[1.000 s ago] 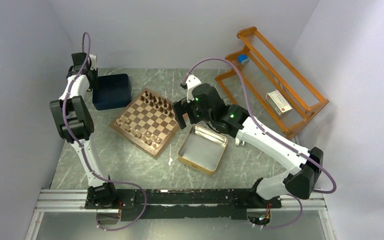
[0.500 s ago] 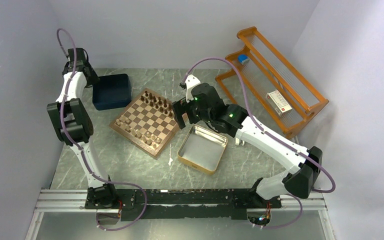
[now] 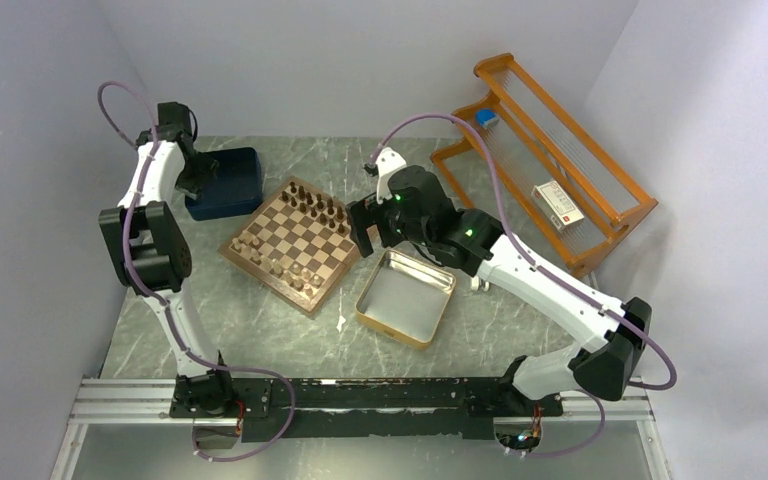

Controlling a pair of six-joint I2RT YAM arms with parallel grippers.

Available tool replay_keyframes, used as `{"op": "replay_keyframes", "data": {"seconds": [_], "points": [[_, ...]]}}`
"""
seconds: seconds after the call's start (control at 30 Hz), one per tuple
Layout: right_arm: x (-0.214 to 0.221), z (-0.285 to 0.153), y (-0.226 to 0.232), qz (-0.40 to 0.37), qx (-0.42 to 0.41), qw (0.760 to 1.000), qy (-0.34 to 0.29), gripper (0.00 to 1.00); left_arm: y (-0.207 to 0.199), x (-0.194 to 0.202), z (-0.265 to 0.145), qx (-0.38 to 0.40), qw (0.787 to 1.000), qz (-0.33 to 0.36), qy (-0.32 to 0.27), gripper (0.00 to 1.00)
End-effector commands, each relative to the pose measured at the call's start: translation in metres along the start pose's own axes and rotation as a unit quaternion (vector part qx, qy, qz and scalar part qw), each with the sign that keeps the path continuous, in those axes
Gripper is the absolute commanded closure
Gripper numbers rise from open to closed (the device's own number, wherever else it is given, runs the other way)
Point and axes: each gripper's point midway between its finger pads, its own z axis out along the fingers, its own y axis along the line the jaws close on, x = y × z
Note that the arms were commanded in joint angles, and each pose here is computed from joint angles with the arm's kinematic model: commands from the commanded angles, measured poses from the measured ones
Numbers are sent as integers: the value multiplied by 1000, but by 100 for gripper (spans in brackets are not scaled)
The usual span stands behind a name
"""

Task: Set up the chess pieces on the board
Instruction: Adjust the storage box at the center of the board.

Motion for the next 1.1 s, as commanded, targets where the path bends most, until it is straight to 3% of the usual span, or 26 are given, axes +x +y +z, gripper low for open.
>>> {"op": "replay_keyframes", "data": {"seconds": [0.0, 0.4, 0.6, 0.9, 1.07], "points": [[-4, -11, -3, 5, 3, 1000, -7, 0, 0, 11, -18, -31, 998, -54, -2, 43], [-5, -16, -6, 9, 10, 1000, -12, 0, 11, 62, 9, -93, 989, -98, 53, 50], [-4, -15, -7, 7, 12, 1000, -8, 0, 7, 55, 22, -86, 990, -106, 21, 57], [-7, -12, -6, 6, 12, 1000, -7, 0, 21, 71, 43, -120, 986, -109, 30, 59], [-8, -11, -6, 7, 14, 1000, -8, 0, 17, 54, 43, -120, 989, -85, 1, 77]]}}
